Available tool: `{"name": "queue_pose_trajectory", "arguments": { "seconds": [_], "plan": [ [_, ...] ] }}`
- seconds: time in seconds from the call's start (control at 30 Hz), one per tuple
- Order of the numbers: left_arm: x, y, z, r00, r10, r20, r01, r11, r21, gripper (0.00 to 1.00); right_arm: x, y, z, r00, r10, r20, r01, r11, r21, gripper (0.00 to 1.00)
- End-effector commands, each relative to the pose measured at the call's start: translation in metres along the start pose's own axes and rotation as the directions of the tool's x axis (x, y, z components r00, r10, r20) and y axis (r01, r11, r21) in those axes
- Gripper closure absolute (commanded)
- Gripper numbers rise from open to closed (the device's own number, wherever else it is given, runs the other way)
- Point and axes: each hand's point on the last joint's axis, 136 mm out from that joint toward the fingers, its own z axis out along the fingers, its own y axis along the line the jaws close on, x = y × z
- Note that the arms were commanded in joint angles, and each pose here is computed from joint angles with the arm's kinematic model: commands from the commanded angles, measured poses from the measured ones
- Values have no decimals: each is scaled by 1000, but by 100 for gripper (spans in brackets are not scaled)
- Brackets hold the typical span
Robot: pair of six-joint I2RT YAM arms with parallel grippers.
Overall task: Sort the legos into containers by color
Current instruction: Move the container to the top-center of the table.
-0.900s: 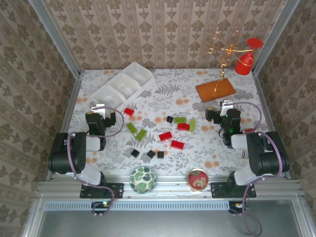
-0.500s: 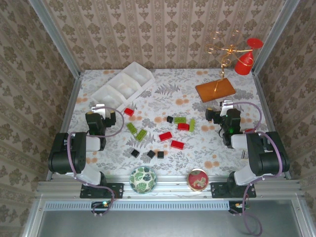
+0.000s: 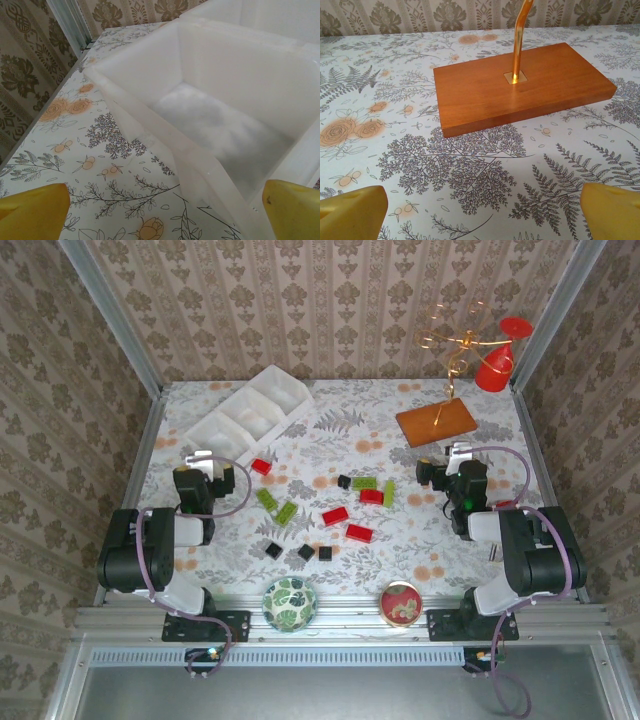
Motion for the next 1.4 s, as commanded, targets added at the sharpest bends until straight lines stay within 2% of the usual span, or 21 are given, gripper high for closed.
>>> {"name": "queue_pose_trajectory", "arguments": {
  "seconds": [0.0,0.4,0.6,0.83,1.0,1.2,1.37],
  "plan": [
    [-8,1,2,1000,-12,26,12,1000,-7,0,-1,-3,2,1000,-8,-3,8,1000,22,0],
    [-8,2,1,999,-12,31,13,1000,-11,0,0,-3,1,1000,-8,-1,8,1000,21,0],
    [-19,12,-12,997,-32,66,35,998,-53,0,-4,-4,2,1000,-4,-13,5,1000,29,0],
    [-46,27,-34,994,-49,94,60,991,-119,0,-18,-7,-8,1000,-1,-1,1,999,48,0],
    [-75,39,-50,986,-126,106,144,974,-175,0,-25,-16,-14,1000,18,-16,-17,994,105,0],
    [-94,27,-40,969,-245,11,244,956,-162,0,-31,-26,-18,997,59,-53,-49,984,169,0],
    [-104,-9,-8,957,-269,-105,254,957,-141,0,-30,-26,-19,995,66,-77,-51,983,173,0]
  ]
}}
